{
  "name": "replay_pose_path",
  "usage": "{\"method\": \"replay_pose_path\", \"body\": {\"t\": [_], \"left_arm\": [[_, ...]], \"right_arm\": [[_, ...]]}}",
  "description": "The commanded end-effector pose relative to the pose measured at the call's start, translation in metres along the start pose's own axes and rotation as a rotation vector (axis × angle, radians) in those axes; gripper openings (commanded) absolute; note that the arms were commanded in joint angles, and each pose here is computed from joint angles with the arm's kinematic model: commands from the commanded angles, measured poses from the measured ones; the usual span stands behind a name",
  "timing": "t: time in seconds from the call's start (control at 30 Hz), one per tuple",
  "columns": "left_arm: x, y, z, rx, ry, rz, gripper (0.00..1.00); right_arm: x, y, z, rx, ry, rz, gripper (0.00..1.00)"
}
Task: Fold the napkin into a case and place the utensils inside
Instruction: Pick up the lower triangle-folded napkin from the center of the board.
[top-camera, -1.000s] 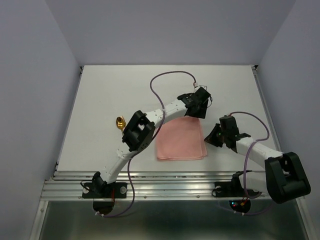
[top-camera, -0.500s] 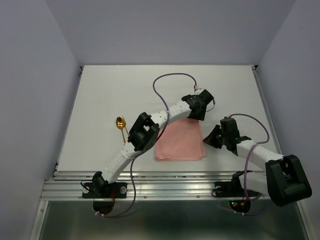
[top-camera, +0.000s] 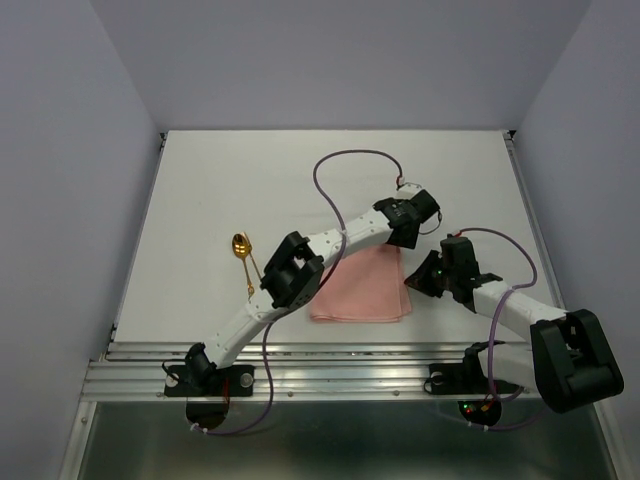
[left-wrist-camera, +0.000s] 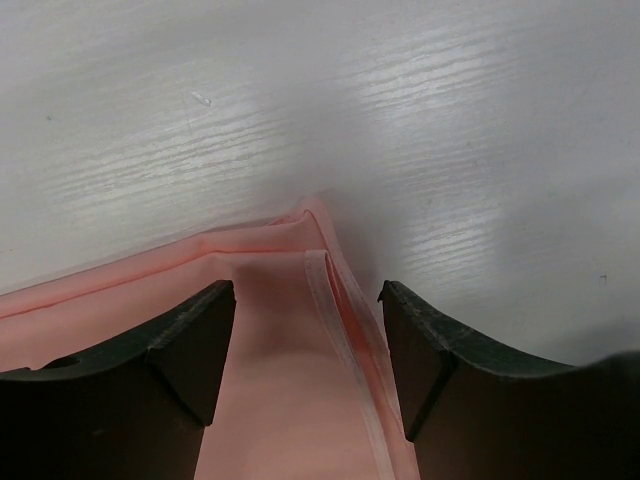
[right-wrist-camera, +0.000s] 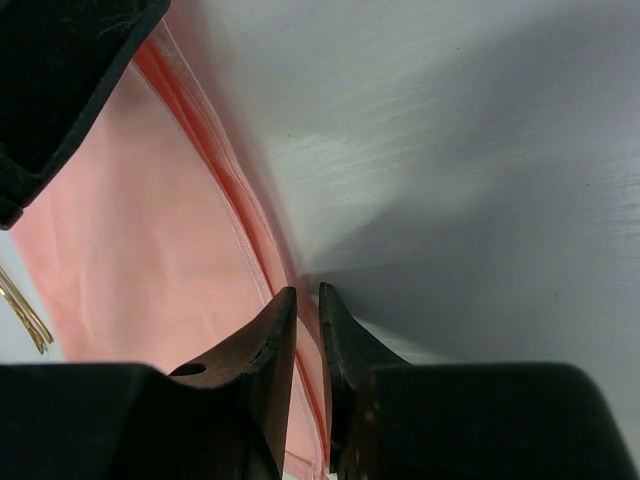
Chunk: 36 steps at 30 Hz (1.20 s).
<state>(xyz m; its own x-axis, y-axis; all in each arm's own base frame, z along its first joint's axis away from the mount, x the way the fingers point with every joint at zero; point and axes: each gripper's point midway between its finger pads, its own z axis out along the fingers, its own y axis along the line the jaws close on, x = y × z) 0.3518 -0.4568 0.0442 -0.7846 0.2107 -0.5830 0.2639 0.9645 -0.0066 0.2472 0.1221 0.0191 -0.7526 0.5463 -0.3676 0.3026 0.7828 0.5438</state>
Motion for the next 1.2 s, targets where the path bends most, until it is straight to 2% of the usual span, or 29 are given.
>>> {"method": "replay_pose_path", "body": {"t": [0.0, 0.23, 0.37, 0.43, 0.53, 0.63, 0.67, 0.77, 0.8, 0.87, 0.93, 0.97, 1.07, 1.17], "left_arm": [[-0.014, 0.003, -0.006, -0.035, -0.043, -0.035, 0.72], [0.002, 0.011, 0.015, -0.095, -0.015, -0.032, 0.59], [0.007, 0.016, 0.023, -0.115, -0.006, -0.035, 0.59], [0.011, 0.017, 0.027, -0.11, 0.01, -0.037, 0.52], [0.015, 0.016, 0.032, -0.084, 0.029, -0.033, 0.23], [0.02, 0.013, 0.035, -0.047, 0.055, -0.032, 0.04], [0.016, 0.012, 0.033, -0.027, 0.054, -0.044, 0.0], [0.007, 0.003, 0.023, 0.067, 0.048, -0.063, 0.0], [0.02, 0.003, 0.025, 0.104, 0.09, -0.061, 0.0], [-0.006, -0.012, 0.005, 0.238, 0.028, -0.102, 0.0], [0.001, -0.024, -0.002, 0.38, 0.048, -0.123, 0.0], [-0.01, -0.027, -0.018, 0.438, 0.024, -0.145, 0.0], [-0.014, -0.024, -0.031, 0.535, 0.018, -0.18, 0.0], [-0.016, -0.022, -0.04, 0.601, 0.016, -0.202, 0.0]], "right_arm": [[0.025, -0.025, 0.001, 0.07, 0.081, -0.026, 0.22], [0.028, -0.022, 0.0, 0.052, 0.103, -0.052, 0.22], [0.027, -0.02, 0.0, 0.045, 0.107, -0.063, 0.22], [0.027, -0.02, 0.0, 0.044, 0.108, -0.066, 0.22], [0.027, -0.019, -0.001, 0.04, 0.106, -0.065, 0.22], [0.028, -0.02, -0.002, 0.04, 0.104, -0.065, 0.22], [0.027, -0.019, -0.002, 0.04, 0.102, -0.064, 0.22], [0.027, -0.019, -0.004, 0.039, 0.102, -0.068, 0.22], [0.026, -0.018, -0.006, 0.037, 0.098, -0.077, 0.23], [0.023, -0.012, -0.011, 0.013, 0.091, -0.09, 0.3], [0.023, -0.004, -0.015, -0.03, 0.092, -0.119, 0.4], [0.024, 0.003, -0.019, -0.06, 0.107, -0.123, 0.53], [0.015, 0.017, -0.031, -0.11, 0.068, -0.138, 0.72], [0.009, 0.029, -0.041, -0.15, 0.042, -0.134, 0.78]]}}
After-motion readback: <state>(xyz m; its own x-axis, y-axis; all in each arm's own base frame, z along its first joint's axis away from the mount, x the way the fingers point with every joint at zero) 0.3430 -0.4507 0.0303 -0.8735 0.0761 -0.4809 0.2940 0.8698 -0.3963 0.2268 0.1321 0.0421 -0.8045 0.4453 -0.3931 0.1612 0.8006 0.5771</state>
